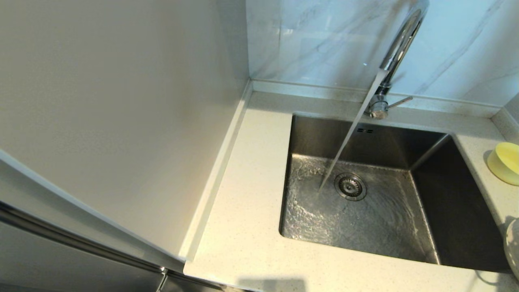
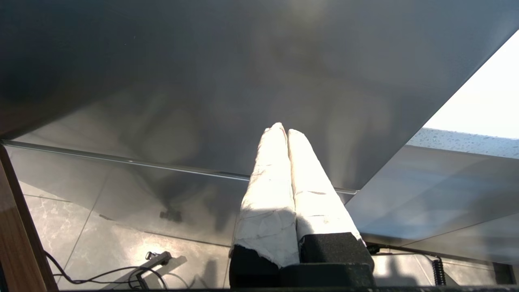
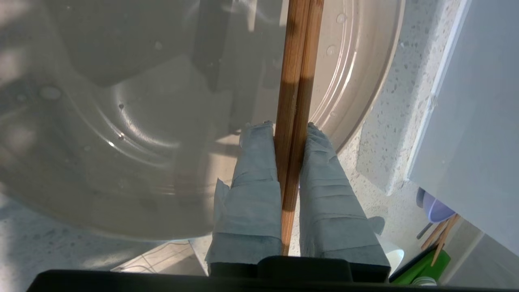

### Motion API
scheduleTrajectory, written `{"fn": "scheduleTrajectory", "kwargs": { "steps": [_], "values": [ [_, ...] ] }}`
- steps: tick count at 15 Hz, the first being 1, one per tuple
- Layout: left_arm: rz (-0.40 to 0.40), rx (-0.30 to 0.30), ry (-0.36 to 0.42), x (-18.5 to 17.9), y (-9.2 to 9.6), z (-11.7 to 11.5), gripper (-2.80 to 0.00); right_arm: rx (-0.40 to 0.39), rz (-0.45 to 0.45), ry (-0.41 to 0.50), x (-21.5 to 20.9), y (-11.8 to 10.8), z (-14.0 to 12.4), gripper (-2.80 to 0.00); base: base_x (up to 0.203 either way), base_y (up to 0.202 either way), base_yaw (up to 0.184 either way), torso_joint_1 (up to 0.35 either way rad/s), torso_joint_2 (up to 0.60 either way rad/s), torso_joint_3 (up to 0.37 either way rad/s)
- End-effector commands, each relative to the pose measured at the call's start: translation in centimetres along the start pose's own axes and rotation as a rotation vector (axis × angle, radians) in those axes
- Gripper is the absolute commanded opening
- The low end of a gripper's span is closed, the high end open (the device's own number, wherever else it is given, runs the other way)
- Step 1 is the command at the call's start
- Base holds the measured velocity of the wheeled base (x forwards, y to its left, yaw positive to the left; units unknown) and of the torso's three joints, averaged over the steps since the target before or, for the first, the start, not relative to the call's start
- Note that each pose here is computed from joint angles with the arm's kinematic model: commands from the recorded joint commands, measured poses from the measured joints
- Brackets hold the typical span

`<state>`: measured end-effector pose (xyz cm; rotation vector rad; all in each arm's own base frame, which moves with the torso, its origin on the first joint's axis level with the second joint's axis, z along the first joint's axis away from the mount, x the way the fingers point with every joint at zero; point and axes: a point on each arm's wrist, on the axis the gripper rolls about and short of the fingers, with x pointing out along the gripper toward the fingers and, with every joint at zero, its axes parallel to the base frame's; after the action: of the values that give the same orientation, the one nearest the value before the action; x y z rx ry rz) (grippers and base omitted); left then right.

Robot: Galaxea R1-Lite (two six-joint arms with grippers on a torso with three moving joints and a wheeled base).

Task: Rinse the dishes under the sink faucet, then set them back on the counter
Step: Place the chopsticks on the table

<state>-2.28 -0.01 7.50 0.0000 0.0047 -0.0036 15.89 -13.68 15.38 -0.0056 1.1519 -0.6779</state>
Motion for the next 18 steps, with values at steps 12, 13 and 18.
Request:
{"fn": "scheduleTrajectory", "kwargs": {
  "steps": [12, 13, 18],
  "values": [
    [0.001, 0.000, 0.000, 0.0, 0.0, 0.0, -2.80, -0.038, -0.002, -0.007, 1.5, -0.1, 1.7, 0.00, 0.000, 0.000, 0.000, 0.000, 0.00, 0.000],
    [0.000, 0.000, 0.000, 0.0, 0.0, 0.0, -2.80, -0.033, -0.005, -0.017, 1.3, -0.2, 1.9, 0.00, 0.000, 0.000, 0.000, 0.000, 0.00, 0.000],
    [-0.001, 0.000, 0.000, 0.0, 0.0, 0.0, -2.80, -0.009, -0.016, -0.154, -1.0, -1.4, 4.2, 0.00, 0.000, 0.000, 0.000, 0.000, 0.00, 0.000]
  ]
}}
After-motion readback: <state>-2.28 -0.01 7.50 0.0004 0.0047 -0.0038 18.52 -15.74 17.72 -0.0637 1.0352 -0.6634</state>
